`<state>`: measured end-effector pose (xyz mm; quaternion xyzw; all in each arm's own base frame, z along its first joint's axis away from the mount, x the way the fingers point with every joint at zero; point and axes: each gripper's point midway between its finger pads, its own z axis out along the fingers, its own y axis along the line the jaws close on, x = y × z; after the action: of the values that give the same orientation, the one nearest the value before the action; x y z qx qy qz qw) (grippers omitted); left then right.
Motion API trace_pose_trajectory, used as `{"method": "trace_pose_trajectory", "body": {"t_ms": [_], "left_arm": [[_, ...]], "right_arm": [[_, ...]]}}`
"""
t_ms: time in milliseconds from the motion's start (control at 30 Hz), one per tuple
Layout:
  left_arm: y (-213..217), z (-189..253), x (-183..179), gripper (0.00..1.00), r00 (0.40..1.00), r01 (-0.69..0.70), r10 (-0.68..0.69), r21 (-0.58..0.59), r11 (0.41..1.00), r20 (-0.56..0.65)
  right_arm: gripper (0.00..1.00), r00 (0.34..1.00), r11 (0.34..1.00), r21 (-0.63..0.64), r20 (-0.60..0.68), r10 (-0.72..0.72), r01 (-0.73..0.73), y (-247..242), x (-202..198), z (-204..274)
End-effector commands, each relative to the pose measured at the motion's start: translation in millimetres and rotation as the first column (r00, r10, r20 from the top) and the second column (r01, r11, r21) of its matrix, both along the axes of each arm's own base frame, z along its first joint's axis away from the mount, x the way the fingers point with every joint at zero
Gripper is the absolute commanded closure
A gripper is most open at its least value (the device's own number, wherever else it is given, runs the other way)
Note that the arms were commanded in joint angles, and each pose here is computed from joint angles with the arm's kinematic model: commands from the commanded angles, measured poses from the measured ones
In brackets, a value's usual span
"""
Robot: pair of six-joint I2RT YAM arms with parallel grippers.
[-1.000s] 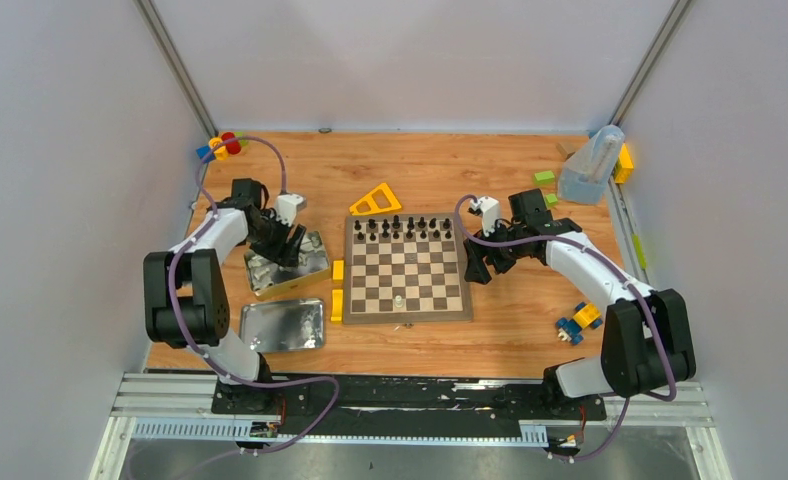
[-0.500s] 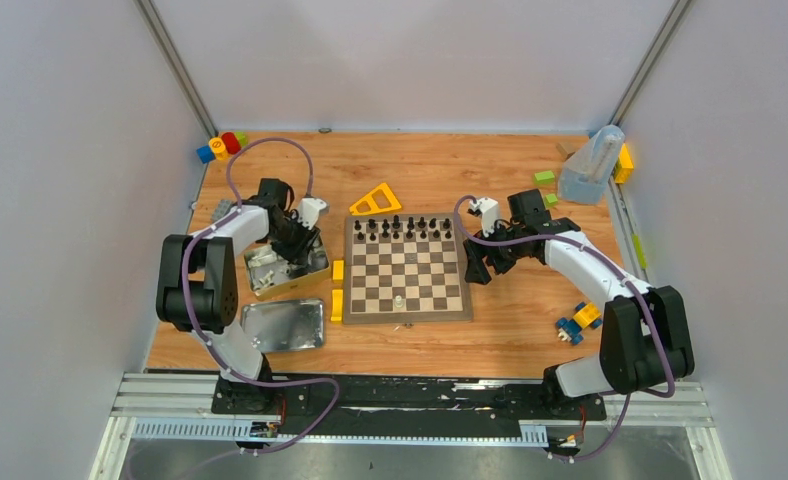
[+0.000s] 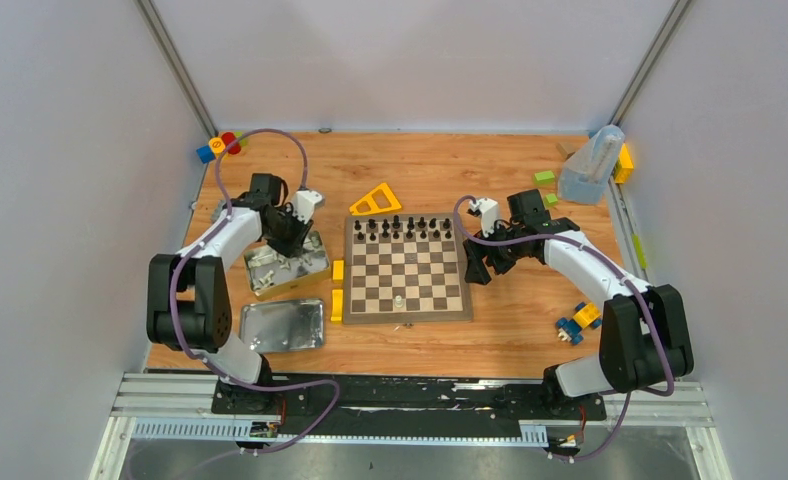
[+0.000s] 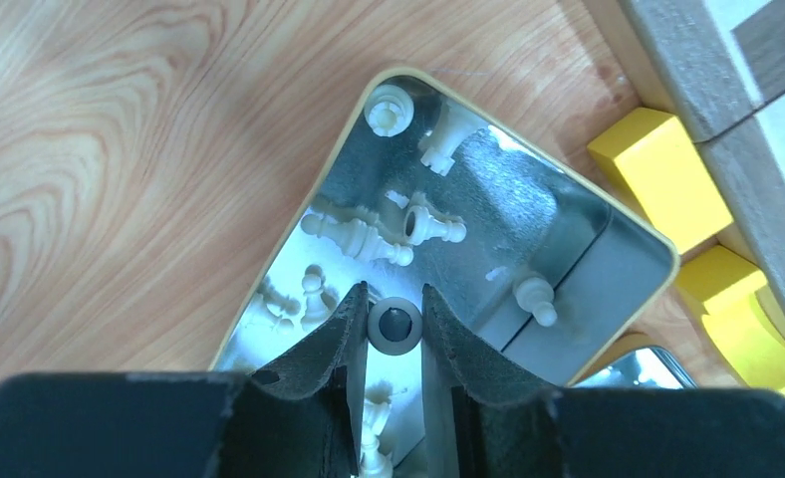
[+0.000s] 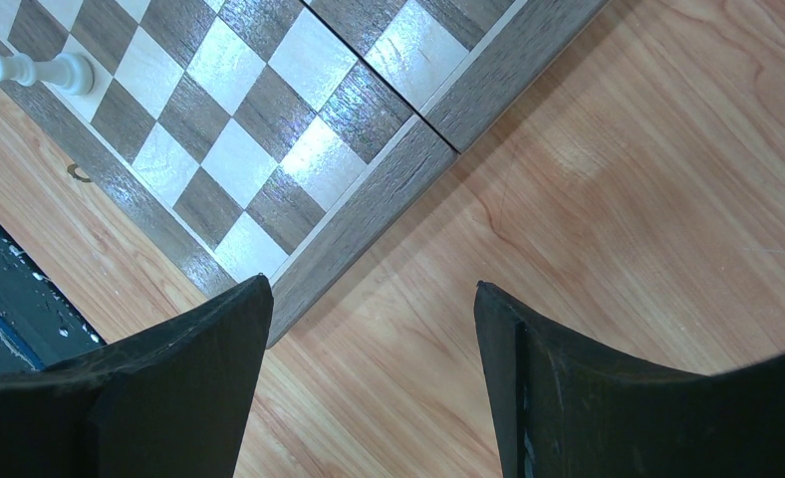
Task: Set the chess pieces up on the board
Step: Pick up the chess piece from the storage box.
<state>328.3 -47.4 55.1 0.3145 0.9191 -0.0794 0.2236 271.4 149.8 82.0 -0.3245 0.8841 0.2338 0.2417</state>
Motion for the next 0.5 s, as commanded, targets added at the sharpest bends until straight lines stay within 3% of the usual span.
{"method": "trace_pose_trajectory", "body": {"t_ms": [0,133,300,467], "left_arm": [[-11,36,6,0.77,0.997,0.045,-0.042,-0.053,0.998,0.067],[-41,65,0,0.76,0.989,0.132,-0.118,-0.165,0.977,0.094],[-108,87,-9,0.74,0.936,0.339,-0.316,-0.161,0.927,0.153],[-181,87,-23,0.72,0.850,0.523,-0.496,-0.167,0.836,0.177]], "right_arm": [[0.25,0.999,1.000,0.005,0.037,0.021,-0.021,4,6,6],[0.25,0.998,0.999,0.032,0.046,0.030,-0.031,9,8,14],[0.25,0.996,0.999,0.029,0.076,0.039,-0.041,10,15,24],[0.25,0.993,0.999,0.038,0.113,0.029,-0.033,6,19,36]]}}
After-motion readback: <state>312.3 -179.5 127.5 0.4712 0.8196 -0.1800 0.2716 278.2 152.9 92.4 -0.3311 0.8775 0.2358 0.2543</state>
